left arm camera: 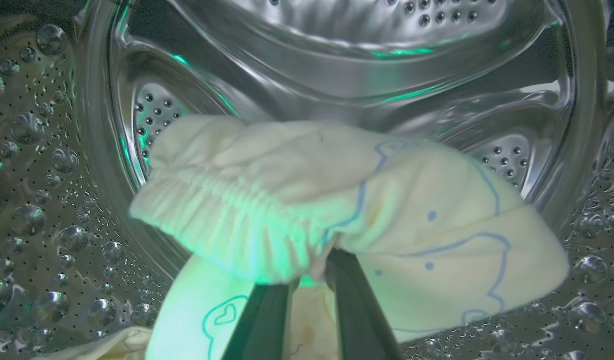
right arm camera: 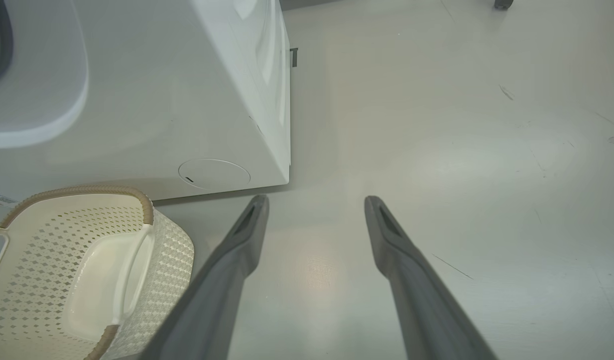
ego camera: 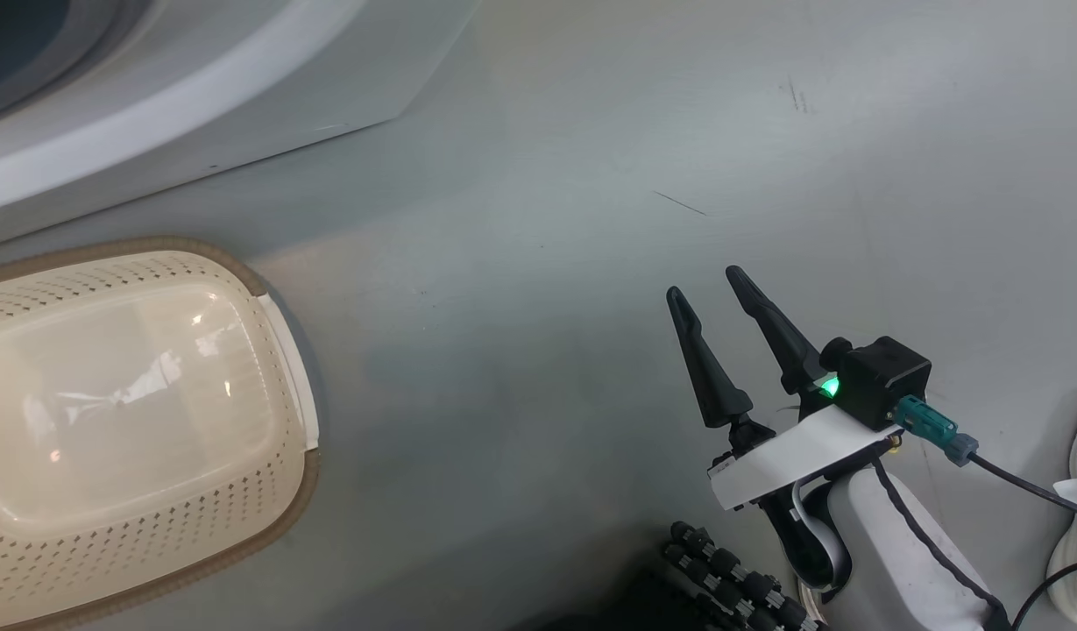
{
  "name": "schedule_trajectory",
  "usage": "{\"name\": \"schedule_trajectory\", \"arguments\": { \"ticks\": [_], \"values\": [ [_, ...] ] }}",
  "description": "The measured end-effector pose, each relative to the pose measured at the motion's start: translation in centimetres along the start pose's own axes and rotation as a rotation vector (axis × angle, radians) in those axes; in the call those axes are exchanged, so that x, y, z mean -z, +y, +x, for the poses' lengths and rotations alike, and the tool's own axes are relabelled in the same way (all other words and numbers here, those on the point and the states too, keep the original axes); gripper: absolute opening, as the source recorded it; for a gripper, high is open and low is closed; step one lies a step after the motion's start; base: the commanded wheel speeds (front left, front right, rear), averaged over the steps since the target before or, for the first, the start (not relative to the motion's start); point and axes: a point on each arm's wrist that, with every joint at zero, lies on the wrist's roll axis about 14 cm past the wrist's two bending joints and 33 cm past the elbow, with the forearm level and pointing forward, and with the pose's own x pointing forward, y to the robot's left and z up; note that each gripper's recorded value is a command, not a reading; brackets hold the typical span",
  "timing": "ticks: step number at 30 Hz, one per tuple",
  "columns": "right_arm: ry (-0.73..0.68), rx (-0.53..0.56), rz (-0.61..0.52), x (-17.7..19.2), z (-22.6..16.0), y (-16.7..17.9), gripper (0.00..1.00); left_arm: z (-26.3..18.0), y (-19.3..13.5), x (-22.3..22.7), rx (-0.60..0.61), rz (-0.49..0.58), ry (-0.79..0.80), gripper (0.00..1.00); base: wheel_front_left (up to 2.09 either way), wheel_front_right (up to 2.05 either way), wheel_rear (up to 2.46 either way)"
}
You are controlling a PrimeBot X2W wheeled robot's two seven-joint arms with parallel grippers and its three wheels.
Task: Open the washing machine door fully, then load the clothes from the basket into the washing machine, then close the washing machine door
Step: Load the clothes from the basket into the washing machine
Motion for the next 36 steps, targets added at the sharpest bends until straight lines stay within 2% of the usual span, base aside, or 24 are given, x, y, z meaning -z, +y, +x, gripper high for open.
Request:
{"name": "schedule_trajectory", "arguments": {
  "ticks": [3, 8, 19, 21, 23, 26, 27, 28, 36],
  "values": [
    [0.001, 0.0, 0.001, 0.1, 0.0, 0.0, 1.0, 0.4, 0.1, -1.2, -0.01, 0.003, -0.037, 0.0, 0.0, 0.0, 0.0],
    [0.007, 0.001, 0.001, 0.3, 0.1, 0.0, 1.0, 1.9, 0.4, -7.1, -0.031, -0.01, -0.21, 0.0, 0.0, 0.0, 0.0],
    [0.001, -0.004, 0.005, 0.1, 0.6, 0.1, 1.0, 0.1, 0.7, -0.1, -0.03, 0.033, -0.024, 0.01, 0.0, 0.0, 0.0],
    [0.0, -0.004, 0.005, 0.0, 0.6, 0.0, 1.0, 0.0, 0.6, 0.3, -0.025, 0.043, -0.01, 0.13, 0.0, 0.0, 0.0],
    [-0.001, -0.002, 0.005, 0.0, 0.6, 0.0, 1.0, -0.2, 0.6, 1.1, -0.023, 0.05, 0.015, 0.33, 0.0, 0.0, 0.0],
    [-0.004, -0.001, 0.005, -0.1, 0.6, 0.0, 1.0, -0.9, 0.5, 3.0, -0.013, 0.08, 0.079, 0.56, 0.0, 0.0, 0.0],
    [-0.005, 0.0, 0.006, -0.1, 0.5, 0.0, 1.0, -1.2, 0.5, 3.5, -0.008, 0.09, 0.096, 0.85, 0.0, 0.0, 0.0],
    [-0.005, 0.001, 0.006, -0.1, 0.5, -0.1, 1.0, -1.5, 0.5, 3.9, -0.006, 0.096, 0.109, 1.0, 0.0, 0.0, 0.0],
    [-0.019, -0.005, 0.008, -0.6, 0.4, 0.1, 1.0, -3.0, 0.7, 6.1, 0.0, 0.154, 0.218, 1.0, 0.0, 0.0, 0.0]
  ]
}}
